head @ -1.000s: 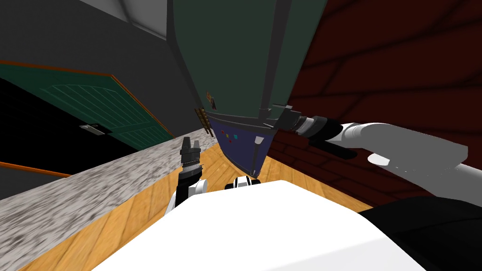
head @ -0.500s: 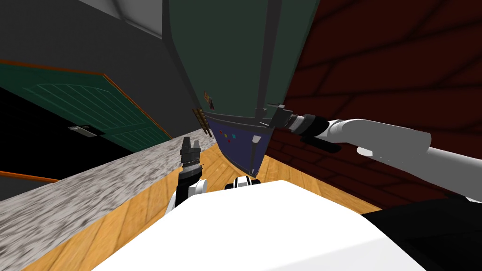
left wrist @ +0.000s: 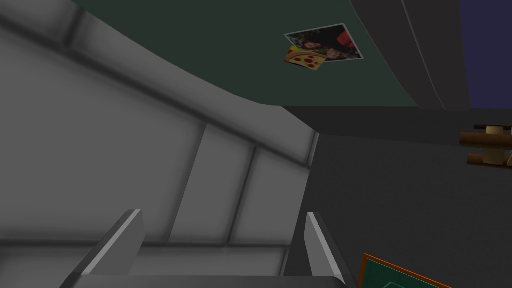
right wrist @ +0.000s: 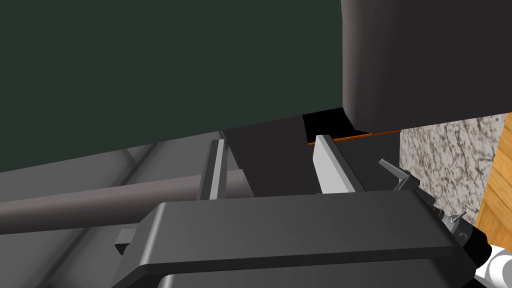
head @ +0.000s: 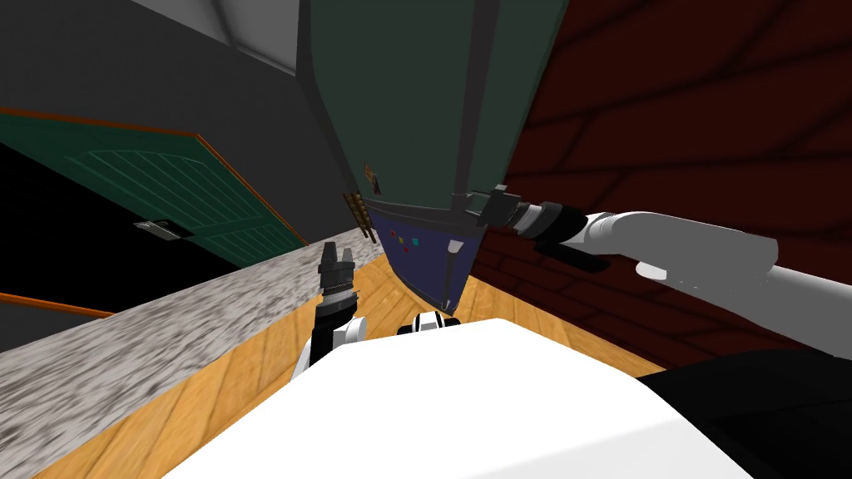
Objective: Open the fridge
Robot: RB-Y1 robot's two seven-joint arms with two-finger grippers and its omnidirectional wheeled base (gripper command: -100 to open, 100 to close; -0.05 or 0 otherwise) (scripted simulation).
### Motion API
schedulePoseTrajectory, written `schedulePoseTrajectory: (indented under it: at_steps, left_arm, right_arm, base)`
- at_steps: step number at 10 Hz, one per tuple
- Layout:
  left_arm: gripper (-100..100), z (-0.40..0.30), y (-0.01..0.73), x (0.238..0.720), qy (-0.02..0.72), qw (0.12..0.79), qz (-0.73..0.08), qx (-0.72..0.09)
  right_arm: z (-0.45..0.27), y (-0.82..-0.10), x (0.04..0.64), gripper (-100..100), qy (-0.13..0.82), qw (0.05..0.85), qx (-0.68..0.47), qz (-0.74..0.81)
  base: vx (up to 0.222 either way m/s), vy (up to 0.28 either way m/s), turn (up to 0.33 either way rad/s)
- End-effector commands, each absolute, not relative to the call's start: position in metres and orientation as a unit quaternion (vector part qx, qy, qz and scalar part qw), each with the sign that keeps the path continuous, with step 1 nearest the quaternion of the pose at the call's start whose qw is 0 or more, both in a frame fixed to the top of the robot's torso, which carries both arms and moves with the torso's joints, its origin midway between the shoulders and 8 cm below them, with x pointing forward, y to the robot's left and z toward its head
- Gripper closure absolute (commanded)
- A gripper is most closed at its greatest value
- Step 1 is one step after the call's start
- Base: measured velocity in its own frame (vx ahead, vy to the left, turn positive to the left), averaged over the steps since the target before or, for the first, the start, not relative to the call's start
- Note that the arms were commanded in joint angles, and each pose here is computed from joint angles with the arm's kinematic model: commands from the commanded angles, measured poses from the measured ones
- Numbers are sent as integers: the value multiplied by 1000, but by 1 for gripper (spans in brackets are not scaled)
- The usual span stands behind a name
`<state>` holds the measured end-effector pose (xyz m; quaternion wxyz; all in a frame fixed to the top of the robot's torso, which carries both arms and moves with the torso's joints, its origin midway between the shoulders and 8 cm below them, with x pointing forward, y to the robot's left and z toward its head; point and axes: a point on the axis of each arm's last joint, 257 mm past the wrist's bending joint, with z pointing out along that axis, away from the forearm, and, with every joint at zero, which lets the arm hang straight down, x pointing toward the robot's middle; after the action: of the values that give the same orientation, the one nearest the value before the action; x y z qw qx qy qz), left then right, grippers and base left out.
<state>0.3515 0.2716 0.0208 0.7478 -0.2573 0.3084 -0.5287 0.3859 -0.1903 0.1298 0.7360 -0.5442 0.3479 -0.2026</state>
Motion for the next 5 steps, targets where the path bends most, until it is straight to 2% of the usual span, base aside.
schedulePoseTrajectory:
  at_steps: [1,5]
  left_arm:
    - [0,21,272,351,308,748,-529,-257]
    - [0,21,272,351,308,748,-529,-257]
  right_arm:
    - [125,-198,374,100,352,737,-543,-195]
    - [124,-207,363,100,353,740,-538,-193]
  base:
    - [32,13,62]
    - [21,9,28]
